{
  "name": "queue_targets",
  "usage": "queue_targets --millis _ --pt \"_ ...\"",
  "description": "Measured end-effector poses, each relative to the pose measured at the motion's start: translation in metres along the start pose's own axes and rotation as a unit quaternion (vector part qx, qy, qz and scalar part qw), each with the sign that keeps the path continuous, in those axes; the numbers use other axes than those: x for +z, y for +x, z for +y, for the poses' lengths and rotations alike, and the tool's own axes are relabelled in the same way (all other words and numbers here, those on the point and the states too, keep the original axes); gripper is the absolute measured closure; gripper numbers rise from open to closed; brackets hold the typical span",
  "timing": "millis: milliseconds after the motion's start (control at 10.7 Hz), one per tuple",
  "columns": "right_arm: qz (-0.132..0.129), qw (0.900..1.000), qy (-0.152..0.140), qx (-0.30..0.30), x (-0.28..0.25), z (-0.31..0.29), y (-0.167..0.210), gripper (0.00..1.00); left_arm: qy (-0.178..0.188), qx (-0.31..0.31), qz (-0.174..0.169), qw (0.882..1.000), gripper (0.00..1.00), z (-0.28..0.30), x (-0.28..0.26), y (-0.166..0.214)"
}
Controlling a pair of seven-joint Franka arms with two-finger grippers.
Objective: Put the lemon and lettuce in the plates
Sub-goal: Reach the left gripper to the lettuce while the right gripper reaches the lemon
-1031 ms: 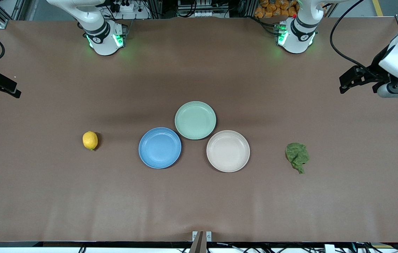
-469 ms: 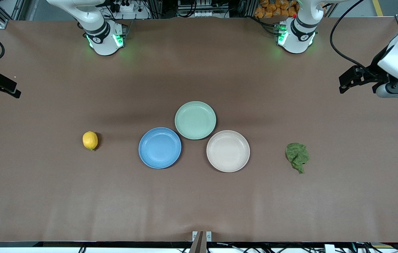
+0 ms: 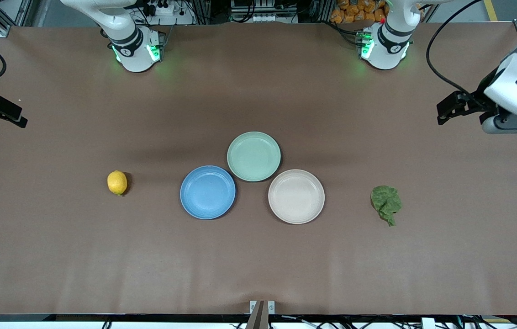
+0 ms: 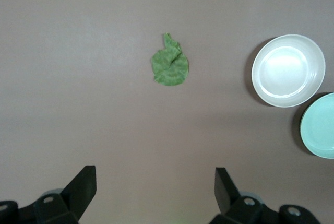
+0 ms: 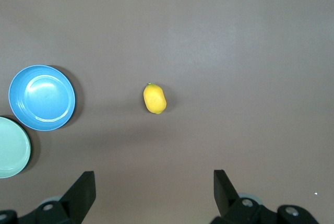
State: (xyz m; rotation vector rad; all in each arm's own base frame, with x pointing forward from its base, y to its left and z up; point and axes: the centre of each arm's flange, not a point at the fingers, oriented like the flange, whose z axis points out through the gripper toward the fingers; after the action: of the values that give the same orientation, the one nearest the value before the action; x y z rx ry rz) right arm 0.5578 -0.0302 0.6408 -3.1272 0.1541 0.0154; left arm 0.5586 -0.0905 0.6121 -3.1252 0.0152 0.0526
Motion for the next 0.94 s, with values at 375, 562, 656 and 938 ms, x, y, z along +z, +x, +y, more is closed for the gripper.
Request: queue_targets --millis 375,562,656,938 --pt "-0.025 1.0 -0.003 0.0 0.025 -0.002 0.012 0.0 -0.004 0.003 0.001 1.0 0.0 0.004 0.076 0.027" --pt "-0.052 0.999 -0.007 0.0 0.056 -0.004 0.026 0.0 -0.006 0.007 0.0 1.0 0.0 0.006 0.115 0.041" --pt "-0.06 0.998 -0.008 -0.001 0.067 -0.005 0.031 0.0 -0.008 0.009 0.004 1.0 0.0 0.009 0.133 0.05" --pt "-0.073 0.997 -0.01 -0.003 0.081 -0.008 0.037 0.0 -0.016 0.008 0.009 1.0 0.0 0.011 0.191 0.078"
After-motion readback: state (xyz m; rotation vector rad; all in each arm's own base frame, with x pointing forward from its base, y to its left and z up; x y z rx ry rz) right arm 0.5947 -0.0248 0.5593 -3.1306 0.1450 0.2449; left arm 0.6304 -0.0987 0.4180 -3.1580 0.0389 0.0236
